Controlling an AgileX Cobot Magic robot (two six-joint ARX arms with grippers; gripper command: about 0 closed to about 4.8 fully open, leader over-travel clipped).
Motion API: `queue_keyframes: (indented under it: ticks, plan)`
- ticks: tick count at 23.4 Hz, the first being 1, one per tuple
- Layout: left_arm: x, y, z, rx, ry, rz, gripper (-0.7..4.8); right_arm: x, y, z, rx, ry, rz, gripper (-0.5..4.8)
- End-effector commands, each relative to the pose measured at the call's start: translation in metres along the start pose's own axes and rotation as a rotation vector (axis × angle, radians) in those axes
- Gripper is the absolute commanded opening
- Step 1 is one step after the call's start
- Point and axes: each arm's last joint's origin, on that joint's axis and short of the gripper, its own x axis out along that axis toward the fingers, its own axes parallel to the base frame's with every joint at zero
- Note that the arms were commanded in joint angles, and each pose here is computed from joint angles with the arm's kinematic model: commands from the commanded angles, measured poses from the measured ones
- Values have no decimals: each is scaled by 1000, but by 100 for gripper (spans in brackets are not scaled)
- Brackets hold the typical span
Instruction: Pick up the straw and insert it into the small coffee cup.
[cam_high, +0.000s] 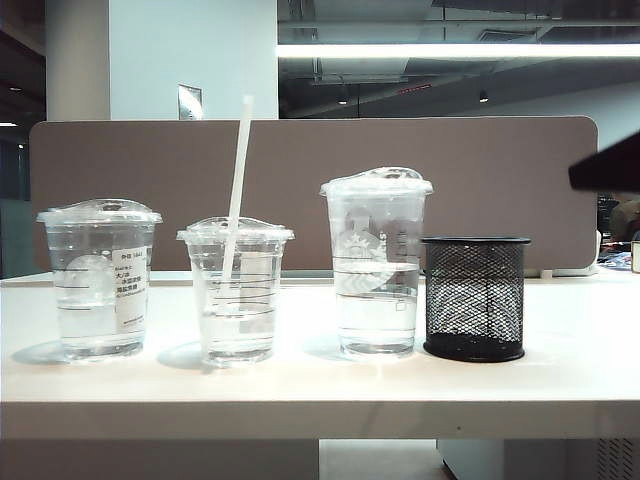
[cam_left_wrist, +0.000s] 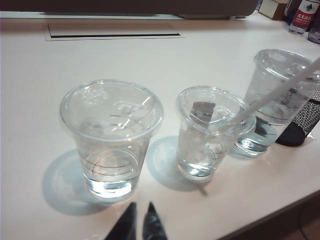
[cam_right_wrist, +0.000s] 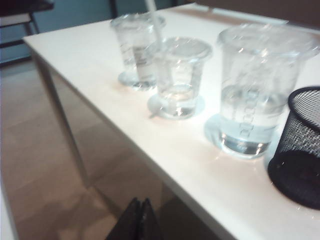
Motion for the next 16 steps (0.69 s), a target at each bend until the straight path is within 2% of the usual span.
queue_keyframes:
  ticks: [1, 5, 13, 16]
  plan:
    - [0, 0, 1, 5, -11, -2, 22, 0, 0, -1, 4, 13, 6, 22]
    - [0, 0, 1, 5, -11, -2, 22, -1, 0, -2, -2, 26, -13, 22]
    - [0, 0, 1, 5, -11, -2, 23, -4, -14, -1, -29, 37, -471, 22]
    - [0, 0, 1, 5, -11, -2, 22, -7, -25, -2, -5, 31, -594, 22]
